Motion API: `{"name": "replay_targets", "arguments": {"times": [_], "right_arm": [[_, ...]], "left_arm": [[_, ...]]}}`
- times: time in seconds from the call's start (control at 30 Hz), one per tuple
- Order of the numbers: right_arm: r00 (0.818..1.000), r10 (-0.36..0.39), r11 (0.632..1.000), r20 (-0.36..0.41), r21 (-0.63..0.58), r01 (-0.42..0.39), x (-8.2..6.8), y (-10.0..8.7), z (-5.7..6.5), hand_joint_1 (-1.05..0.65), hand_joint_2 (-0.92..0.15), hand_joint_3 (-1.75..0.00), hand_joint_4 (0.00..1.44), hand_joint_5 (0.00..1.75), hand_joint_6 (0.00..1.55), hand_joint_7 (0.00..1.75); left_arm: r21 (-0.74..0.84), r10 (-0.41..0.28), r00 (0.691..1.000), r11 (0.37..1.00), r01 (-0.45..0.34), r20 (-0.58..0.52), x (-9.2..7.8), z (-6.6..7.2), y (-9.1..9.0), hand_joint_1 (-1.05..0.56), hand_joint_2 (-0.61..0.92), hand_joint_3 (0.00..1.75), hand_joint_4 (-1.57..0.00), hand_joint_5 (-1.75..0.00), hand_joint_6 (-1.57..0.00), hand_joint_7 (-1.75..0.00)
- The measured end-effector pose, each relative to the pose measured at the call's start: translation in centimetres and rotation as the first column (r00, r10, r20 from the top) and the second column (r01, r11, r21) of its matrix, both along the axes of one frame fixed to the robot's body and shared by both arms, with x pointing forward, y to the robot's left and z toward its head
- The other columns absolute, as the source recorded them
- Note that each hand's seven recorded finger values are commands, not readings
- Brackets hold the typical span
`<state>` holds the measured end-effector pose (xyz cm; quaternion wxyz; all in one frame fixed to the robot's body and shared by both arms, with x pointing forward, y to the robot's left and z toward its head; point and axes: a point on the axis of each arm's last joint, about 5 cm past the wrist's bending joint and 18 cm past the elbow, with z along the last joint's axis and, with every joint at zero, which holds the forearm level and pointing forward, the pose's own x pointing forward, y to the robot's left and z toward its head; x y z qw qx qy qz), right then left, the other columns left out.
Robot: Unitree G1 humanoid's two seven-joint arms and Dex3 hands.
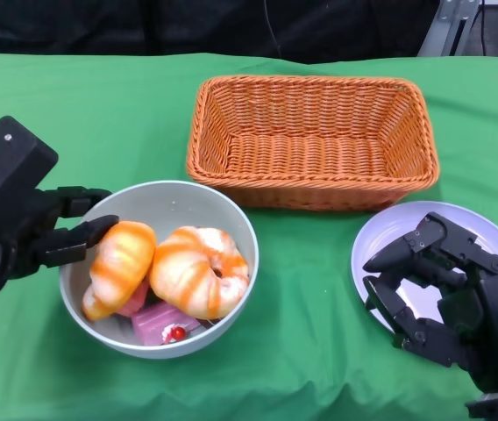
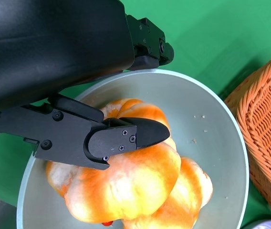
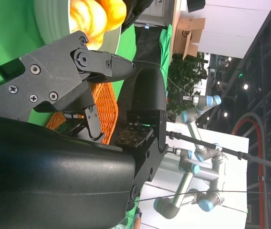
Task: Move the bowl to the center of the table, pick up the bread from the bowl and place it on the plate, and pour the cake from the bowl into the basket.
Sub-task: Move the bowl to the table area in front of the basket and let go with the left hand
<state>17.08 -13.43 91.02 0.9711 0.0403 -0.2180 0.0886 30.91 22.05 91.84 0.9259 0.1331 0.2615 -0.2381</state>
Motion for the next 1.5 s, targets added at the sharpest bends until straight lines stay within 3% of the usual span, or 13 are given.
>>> {"name": "replay_targets", "arguments": {"times": [0.33,0.7,1.07,1.5], "right_arm": [[1.000,-0.010,1.000,0.002,0.002,0.010,-0.1,0.2,0.1,-0.27,-0.61,-0.71,0.71,1.54,0.67,1.21],[1.000,-0.014,1.000,0.014,-0.004,0.014,-0.3,0.2,0.3,-0.25,-0.63,-0.69,0.71,1.55,0.66,1.23],[1.000,-0.020,1.000,0.013,-0.004,0.020,-0.3,0.3,0.3,-0.28,-0.62,-0.69,0.71,1.53,0.66,1.22],[1.000,-0.019,1.000,0.010,0.002,0.019,-0.4,0.6,0.3,-0.27,-0.60,-0.73,0.70,1.54,0.66,1.23]], "left_arm": [[-0.029,-0.029,1.000,0.999,0.029,0.011,0.1,0.5,-2.2,-0.56,0.92,0.38,-0.16,-0.02,-0.09,0.00],[0.016,-0.017,1.000,1.000,0.017,0.006,-0.1,0.3,-3.8,-0.54,0.92,0.46,-0.22,-0.04,-0.24,-0.04],[-0.021,0.044,0.998,0.999,-0.045,-0.049,-0.4,0.1,-5.3,-0.51,0.92,0.48,-0.19,-0.02,-0.15,0.00],[-0.035,0.036,0.997,0.999,-0.038,-0.070,-0.5,0.0,-6.0,-0.54,0.92,0.53,-0.13,0.00,-0.08,0.00]]}}
